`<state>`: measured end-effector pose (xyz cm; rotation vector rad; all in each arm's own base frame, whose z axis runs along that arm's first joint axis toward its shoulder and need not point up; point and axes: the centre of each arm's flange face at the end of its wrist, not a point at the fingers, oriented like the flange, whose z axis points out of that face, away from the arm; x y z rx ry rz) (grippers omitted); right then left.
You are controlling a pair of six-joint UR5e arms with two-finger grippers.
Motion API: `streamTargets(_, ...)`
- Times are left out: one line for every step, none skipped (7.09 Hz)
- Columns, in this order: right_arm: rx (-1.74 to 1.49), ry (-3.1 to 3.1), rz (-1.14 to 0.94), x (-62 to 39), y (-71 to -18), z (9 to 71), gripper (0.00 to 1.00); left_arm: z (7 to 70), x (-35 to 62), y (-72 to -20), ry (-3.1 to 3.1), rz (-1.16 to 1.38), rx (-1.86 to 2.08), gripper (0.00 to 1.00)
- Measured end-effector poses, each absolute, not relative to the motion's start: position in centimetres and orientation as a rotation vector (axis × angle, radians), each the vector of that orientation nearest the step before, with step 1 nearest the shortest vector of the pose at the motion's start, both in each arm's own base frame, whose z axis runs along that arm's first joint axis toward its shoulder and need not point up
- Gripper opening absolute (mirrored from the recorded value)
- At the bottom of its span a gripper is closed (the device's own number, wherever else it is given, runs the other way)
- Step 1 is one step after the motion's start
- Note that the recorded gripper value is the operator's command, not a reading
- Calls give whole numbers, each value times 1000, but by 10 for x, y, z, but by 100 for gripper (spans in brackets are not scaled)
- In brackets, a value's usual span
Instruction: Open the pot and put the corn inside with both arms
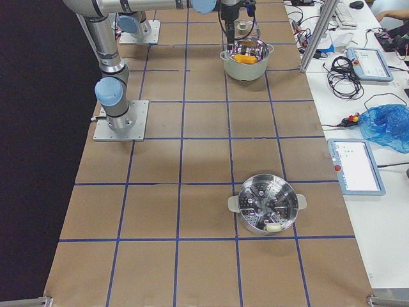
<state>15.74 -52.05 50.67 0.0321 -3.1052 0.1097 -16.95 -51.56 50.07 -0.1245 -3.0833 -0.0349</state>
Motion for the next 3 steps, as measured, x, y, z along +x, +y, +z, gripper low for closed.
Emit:
streamTargets(33,-3105,112,158,-520,507,100,503,-169,-513,-3083,-30,-128,100)
streamTargets(35,-3105,115,158,-520,508,100,504,-169,-512,-3082,-25,-128,100)
streamTargets(37,-3105,120,159,-520,509,100,505,-169,-512,-3082,-21,-129,100)
